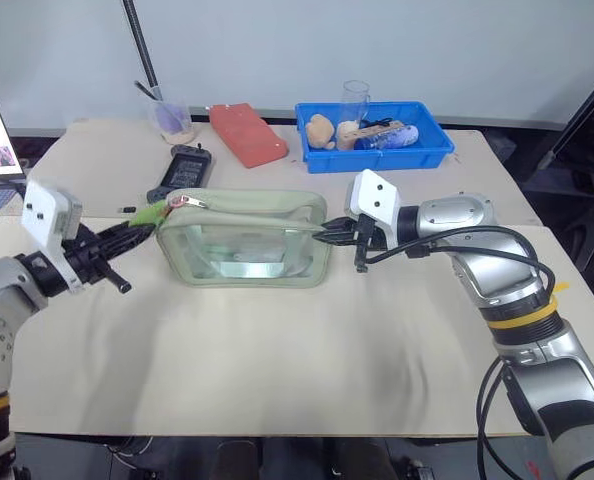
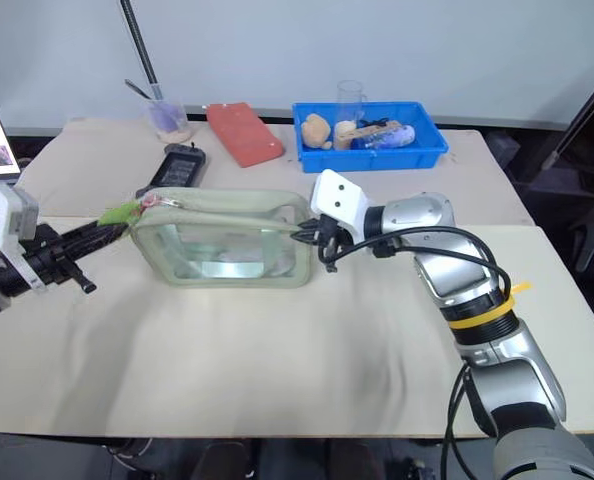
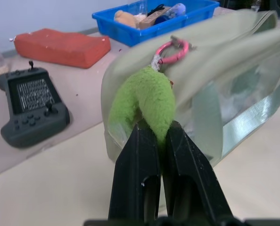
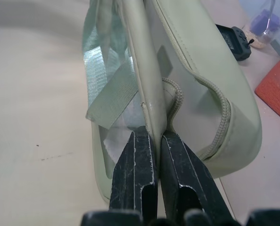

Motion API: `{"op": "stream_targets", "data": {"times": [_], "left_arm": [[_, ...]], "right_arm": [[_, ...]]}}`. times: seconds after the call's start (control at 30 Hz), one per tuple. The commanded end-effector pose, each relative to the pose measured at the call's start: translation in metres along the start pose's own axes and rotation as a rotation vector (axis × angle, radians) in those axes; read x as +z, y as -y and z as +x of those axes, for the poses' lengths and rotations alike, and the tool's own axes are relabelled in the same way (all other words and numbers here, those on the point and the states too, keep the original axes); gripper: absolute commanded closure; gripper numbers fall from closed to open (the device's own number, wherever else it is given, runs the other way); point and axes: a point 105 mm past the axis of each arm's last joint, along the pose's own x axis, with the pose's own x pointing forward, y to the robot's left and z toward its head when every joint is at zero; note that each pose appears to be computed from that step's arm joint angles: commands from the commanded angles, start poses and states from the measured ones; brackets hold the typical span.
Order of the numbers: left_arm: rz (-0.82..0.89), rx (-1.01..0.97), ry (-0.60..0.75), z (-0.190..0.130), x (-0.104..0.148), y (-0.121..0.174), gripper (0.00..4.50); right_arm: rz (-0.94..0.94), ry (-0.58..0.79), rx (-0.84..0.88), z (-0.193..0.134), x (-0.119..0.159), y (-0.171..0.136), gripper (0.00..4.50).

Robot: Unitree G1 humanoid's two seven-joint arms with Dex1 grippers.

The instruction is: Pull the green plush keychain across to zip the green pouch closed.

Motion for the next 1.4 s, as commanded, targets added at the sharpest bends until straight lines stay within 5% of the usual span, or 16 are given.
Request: {"op": "stream_targets", "data": {"times": [0.03,0.4,0.77,0.93,1.2,1.4], "left_arm": [[0.092,-0.036,0.072,0.007,0.037,0.003,4.46],[0.381,-0.262,-0.073,0.047,0.018,0.032,4.46],[0.387,-0.215,-0.154,0.023,0.023,0.004,0.05],[0.334,-0.18,-0.253,0.002,-0.001,-0.015,0.05],[0.234,-0.188,-0.169,0.022,-0.028,-0.004,0.05],[0.254,-0.203,-0.182,0.022,-0.034,-0.004,2.6]], "right_arm": [[-0.039,0.033,-0.051,-0.007,0.014,0.008,4.5],[-0.036,0.04,-0.07,-0.005,0.015,0.009,4.5],[-0.022,0.026,-0.089,-0.01,0.011,0.007,4.5],[-0.024,0.032,-0.079,-0.008,0.012,0.006,4.5],[-0.024,0.053,-0.059,-0.003,0.018,0.004,4.5],[-0.03,0.047,-0.059,-0.005,0.018,0.004,4.5]]}}
